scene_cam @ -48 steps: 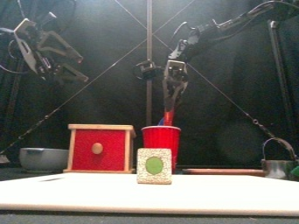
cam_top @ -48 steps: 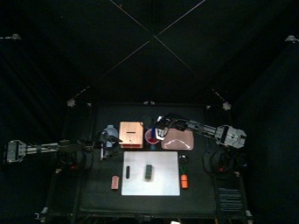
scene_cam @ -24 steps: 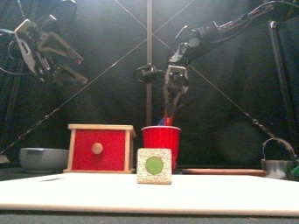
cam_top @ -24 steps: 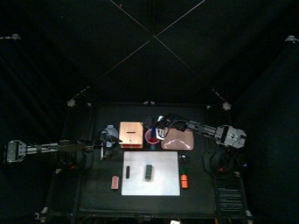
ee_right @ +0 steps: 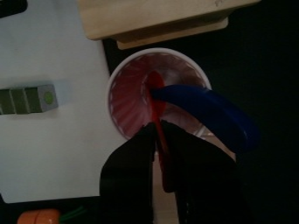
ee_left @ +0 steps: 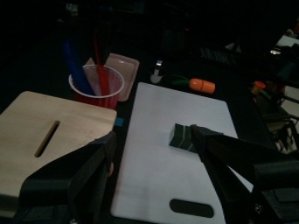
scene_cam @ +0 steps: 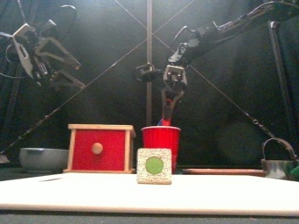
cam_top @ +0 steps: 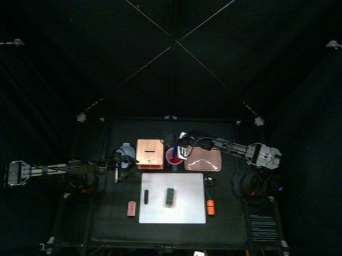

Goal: Cut sushi roll

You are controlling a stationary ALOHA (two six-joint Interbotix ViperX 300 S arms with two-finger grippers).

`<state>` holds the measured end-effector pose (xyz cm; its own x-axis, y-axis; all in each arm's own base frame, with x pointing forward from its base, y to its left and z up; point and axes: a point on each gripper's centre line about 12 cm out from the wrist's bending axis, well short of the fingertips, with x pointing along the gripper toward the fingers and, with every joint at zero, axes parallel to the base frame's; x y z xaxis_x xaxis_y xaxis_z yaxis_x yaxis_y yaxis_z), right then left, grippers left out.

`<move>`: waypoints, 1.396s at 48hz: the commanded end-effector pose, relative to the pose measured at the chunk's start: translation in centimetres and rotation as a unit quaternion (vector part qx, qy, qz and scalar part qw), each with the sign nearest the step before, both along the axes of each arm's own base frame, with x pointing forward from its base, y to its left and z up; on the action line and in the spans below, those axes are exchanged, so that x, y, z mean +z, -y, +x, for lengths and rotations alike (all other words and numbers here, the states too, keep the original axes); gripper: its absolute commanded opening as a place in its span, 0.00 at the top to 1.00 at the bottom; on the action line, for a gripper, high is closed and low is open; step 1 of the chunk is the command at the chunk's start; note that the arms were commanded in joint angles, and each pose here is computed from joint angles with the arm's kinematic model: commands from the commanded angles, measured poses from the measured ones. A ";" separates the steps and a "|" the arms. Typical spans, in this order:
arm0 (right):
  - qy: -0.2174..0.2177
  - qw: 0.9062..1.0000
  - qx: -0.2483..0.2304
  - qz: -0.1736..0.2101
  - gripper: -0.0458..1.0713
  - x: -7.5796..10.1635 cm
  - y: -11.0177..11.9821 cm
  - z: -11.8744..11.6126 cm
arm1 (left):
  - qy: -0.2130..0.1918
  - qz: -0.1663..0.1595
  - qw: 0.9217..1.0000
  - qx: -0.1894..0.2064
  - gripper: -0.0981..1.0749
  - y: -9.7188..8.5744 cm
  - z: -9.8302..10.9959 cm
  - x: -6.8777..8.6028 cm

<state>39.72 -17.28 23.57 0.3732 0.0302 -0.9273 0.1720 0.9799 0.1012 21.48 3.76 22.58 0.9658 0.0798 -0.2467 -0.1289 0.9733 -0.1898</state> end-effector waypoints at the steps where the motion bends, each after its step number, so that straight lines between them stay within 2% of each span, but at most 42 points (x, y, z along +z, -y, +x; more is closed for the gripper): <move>1: 0.023 1.000 -0.002 -0.010 0.55 1.7 0.2 0.3 | 0.008 -0.002 1.000 0.004 0.07 -0.2 0.1 0.4; 8: 0.037 0.999 -0.004 -0.013 0.57 3.0 -0.1 -0.1 | 0.008 -0.003 1.000 0.005 0.07 -0.2 0.1 0.4; 20: 0.066 0.998 -0.013 -0.006 0.65 5.4 -1.1 -1.7 | 0.007 -0.003 1.000 0.013 0.07 -0.5 0.1 0.3; 27: 0.084 0.996 -0.020 -0.016 0.65 6.9 -1.7 -3.8 | 0.008 -0.002 1.000 0.013 0.07 -0.6 0.1 0.5; 35: 0.137 0.989 -0.033 -0.044 0.65 9.2 -2.4 -6.3 | 0.010 0.001 1.000 0.015 0.07 -0.7 0.1 0.6; 41: 0.190 0.979 -0.043 -0.067 0.66 10.1 -3.6 -8.4 | 0.007 0.008 1.000 0.014 0.07 -0.8 0.1 0.6; 47: 0.238 0.966 -0.049 -0.088 0.66 9.8 -5.2 -10.0 | 0.008 0.041 0.999 0.001 0.07 -0.7 0.3 1.0; 53: 0.305 0.945 -0.044 -0.104 0.66 10.0 -7.3 -10.9 | 0.015 0.067 0.998 -0.004 0.07 -0.8 0.6 1.8; 54: 0.322 0.939 -0.045 -0.108 0.66 9.9 -7.7 -11.2 | 0.016 0.072 0.997 -0.005 0.07 -0.8 0.6 1.9; 59: 0.370 0.921 -0.039 -0.117 0.66 9.2 -9.4 -11.8 | 0.022 0.094 0.995 -0.012 0.07 -0.9 1.1 2.6; 67: 0.418 0.900 -0.023 -0.123 0.66 7.6 -11.6 -12.1 | 0.034 0.108 0.993 -0.029 0.07 -1.0 2.8 3.2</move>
<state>27.77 -6.54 30.81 0.9115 -0.1744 -0.3725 0.1877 0.9822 -0.0004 23.22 4.65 24.45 0.9750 0.0837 -0.2059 -0.0823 0.9965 0.0152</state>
